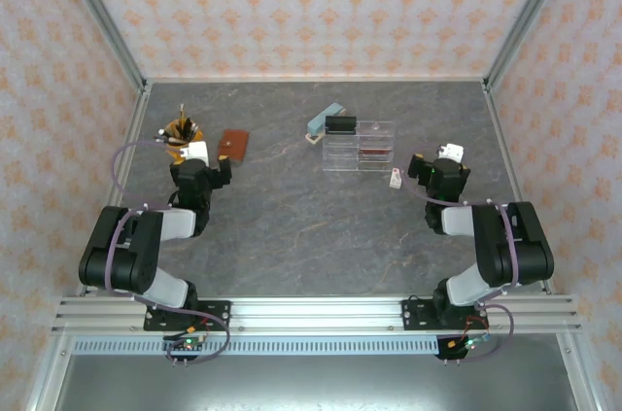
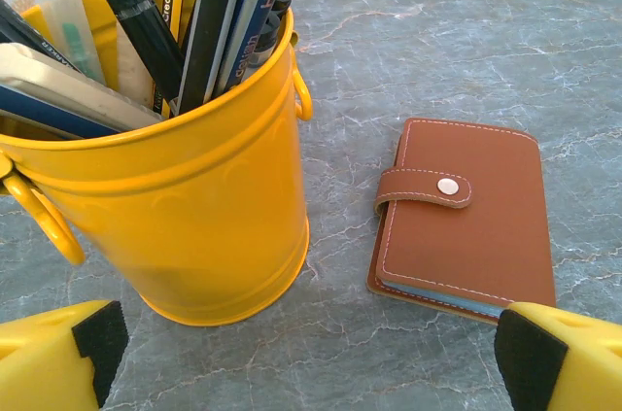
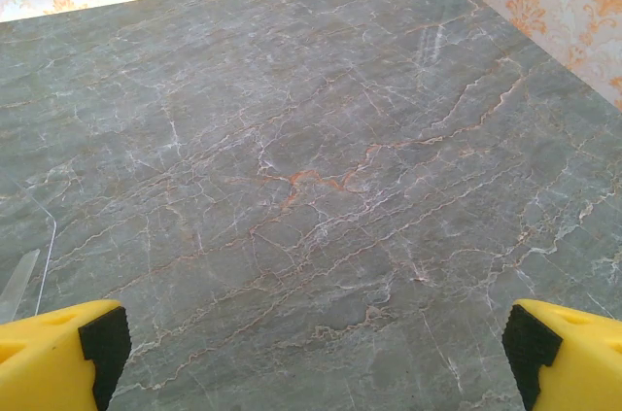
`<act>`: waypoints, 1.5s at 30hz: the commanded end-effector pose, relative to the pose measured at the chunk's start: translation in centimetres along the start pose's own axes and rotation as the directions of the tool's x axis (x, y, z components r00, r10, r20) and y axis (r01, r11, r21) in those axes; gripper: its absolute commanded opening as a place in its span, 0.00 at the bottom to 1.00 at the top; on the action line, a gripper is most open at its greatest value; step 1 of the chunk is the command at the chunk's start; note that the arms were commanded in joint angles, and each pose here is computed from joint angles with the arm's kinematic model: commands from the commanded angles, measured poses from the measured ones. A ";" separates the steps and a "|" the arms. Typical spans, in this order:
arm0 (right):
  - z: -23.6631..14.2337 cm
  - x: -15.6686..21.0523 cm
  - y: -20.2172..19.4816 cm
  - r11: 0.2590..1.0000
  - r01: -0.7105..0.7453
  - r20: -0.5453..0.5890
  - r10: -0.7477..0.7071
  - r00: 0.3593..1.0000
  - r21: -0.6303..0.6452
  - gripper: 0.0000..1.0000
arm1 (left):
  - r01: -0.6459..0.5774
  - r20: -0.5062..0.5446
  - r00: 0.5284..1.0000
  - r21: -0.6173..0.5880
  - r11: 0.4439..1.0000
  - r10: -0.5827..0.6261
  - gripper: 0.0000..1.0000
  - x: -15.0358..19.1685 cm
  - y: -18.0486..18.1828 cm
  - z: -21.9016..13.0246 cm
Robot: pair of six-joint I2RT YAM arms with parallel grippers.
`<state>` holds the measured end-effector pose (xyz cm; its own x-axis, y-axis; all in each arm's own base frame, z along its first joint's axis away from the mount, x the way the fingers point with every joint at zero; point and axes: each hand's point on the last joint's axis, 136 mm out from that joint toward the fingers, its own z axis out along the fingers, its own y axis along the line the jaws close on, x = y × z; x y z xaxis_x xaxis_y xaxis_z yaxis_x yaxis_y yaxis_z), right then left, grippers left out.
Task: Take the credit cards out of the card holder
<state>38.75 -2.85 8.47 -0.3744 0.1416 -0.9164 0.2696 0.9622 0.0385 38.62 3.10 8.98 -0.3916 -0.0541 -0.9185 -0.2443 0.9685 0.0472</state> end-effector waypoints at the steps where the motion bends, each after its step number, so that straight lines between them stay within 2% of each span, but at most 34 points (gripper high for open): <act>1: 0.3 -0.8 -0.2 1.000 -0.020 0.013 0.019 1.000 0.009 1.00 | -0.012 0.009 1.000 0.001 1.000 0.012 1.00 -0.7 -0.2 0.2; 27: 0.1 -0.9 -0.2 1.000 -0.021 0.026 0.021 0.999 0.004 1.00 | -0.010 0.016 1.000 0.003 1.000 0.010 1.00 -0.8 -0.2 0.1; 33: -2.2 -3.3 -1.0 0.999 -0.047 0.076 0.045 0.996 0.028 1.00 | -0.002 -0.011 1.000 -0.026 1.000 0.002 1.00 -3.0 0.4 -0.9; 36: -3.6 -5.2 -1.7 0.994 -0.088 0.065 0.083 0.994 0.066 1.00 | 0.007 -0.017 1.000 -0.030 1.000 -0.007 1.00 -4.2 0.5 -1.8; 40: -5.6 -7.0 -2.0 0.978 -0.196 0.057 0.193 0.980 0.064 1.00 | 0.084 -0.017 0.996 -0.043 0.996 -0.085 1.00 -6.4 0.9 -3.4; 45: -7.8 -7.8 -2.6 0.947 -0.302 -0.021 0.306 0.952 0.109 1.00 | 0.183 -0.048 0.982 0.007 0.983 -0.183 1.00 -8.9 -0.4 -5.6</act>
<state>35.89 -3.86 20.07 -0.2129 0.3384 -0.9166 0.3649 0.8978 0.2467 38.20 2.45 19.06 -0.3328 -0.1657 -0.9283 -0.2825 0.9567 -0.0695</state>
